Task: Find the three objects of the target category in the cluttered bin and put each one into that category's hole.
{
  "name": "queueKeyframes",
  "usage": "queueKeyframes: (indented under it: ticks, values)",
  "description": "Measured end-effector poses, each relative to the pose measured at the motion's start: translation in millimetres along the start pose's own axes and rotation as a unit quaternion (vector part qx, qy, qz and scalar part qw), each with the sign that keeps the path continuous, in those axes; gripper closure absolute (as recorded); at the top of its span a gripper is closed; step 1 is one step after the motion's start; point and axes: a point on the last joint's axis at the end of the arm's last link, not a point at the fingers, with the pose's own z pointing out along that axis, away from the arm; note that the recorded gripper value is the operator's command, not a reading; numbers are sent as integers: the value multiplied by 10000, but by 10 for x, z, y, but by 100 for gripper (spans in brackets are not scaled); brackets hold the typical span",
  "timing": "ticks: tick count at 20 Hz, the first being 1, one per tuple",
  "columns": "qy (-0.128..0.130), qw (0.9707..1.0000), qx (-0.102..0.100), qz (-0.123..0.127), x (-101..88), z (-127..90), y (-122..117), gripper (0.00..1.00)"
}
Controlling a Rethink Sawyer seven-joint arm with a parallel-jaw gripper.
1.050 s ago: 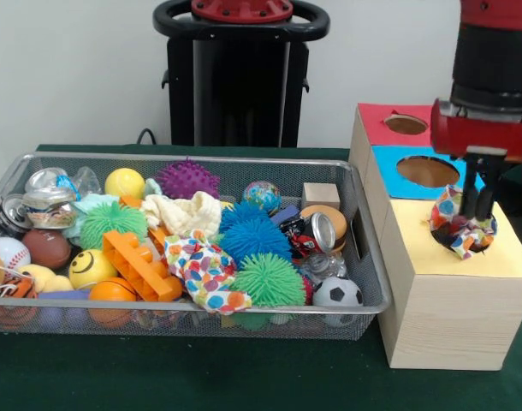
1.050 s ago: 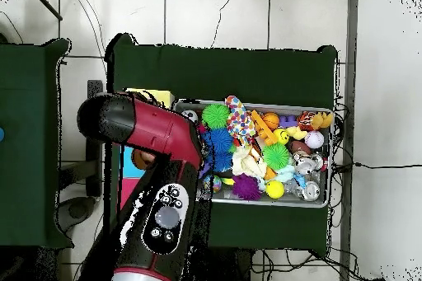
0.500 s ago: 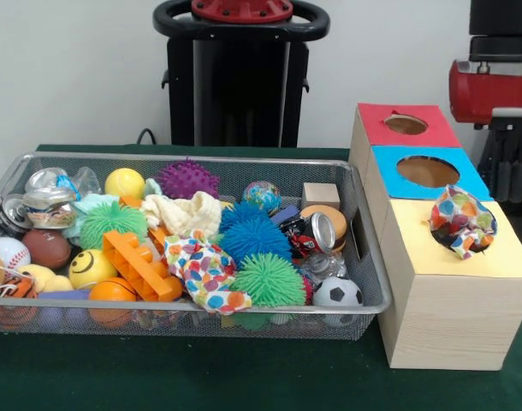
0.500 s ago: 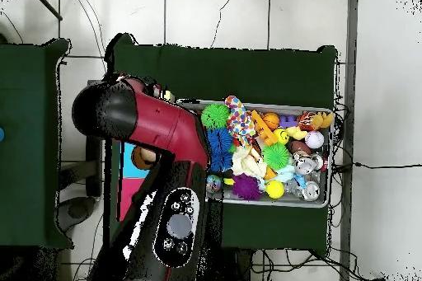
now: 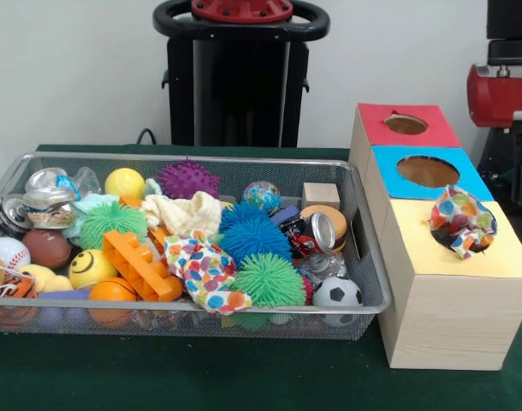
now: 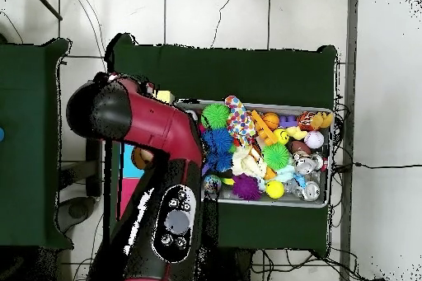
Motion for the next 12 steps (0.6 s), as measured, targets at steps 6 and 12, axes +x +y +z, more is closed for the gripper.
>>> queueKeyframes:
  ticks: [6,12]
  values:
    - [-148,9999,-53,40,67,141,24,100]
    - [-101,9999,10,-3,182,265,29,100]
